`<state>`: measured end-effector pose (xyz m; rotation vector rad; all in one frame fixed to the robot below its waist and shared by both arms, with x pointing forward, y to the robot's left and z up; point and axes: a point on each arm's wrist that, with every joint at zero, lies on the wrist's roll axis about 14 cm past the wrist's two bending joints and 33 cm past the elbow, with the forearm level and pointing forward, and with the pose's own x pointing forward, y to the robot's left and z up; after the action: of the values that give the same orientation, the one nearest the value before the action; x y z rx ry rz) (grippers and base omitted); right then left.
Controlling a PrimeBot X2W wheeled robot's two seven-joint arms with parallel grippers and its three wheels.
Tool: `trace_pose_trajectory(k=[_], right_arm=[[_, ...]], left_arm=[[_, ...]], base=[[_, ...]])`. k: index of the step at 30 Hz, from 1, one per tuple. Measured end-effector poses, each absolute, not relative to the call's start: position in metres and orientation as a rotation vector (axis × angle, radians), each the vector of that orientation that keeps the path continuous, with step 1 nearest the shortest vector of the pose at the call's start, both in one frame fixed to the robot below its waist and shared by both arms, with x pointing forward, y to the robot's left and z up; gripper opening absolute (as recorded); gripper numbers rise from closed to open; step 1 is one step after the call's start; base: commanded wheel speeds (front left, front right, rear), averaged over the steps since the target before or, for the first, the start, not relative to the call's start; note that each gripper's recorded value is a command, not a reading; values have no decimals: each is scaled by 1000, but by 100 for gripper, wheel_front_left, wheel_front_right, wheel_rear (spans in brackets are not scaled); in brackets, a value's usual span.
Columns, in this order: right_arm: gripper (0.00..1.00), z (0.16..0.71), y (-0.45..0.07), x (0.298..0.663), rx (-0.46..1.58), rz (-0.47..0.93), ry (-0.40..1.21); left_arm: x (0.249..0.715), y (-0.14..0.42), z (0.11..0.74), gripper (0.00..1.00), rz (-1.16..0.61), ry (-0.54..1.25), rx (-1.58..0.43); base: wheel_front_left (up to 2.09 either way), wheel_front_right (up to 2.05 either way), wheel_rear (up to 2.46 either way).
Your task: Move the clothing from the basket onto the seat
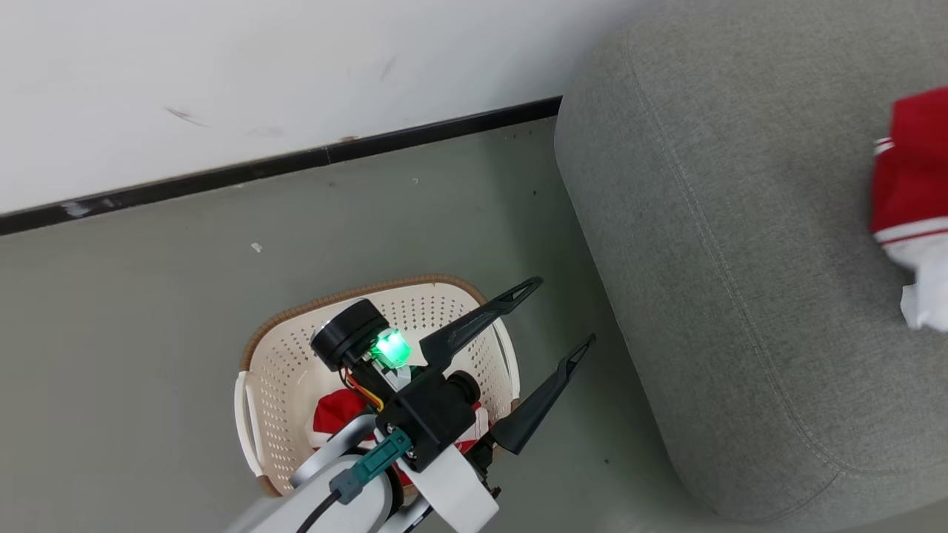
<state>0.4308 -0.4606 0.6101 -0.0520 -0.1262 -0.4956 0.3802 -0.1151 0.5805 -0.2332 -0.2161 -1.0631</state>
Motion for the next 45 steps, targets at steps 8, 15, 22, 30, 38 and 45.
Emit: trace_pose_trajectory(k=[8,15,22,30,38,45], right_arm=[[0,515,-447,408,21,-514,32],[9,471,-428,395,60,-502,113],[93,449,-416,383,66,-486,174],[100,448,-408,374,85,-483,158],[100,464,-396,357,70,-457,106],[100,485,-373,346,62,-406,32]], left_arm=[[381,-123,568,100,-1108,-195,-227],[381,-126,556,100,-1124,-164,-224],[381,-127,551,100,-1127,-153,-216],[379,-131,547,100,-1142,-138,-210],[379,-134,548,100,-1145,-145,-212],[383,-130,547,100,-1116,-144,-212]], base=[[0,0,0],[0,0,0],[0,0,0],[0,0,0],[0,0,0],[0,0,0]])
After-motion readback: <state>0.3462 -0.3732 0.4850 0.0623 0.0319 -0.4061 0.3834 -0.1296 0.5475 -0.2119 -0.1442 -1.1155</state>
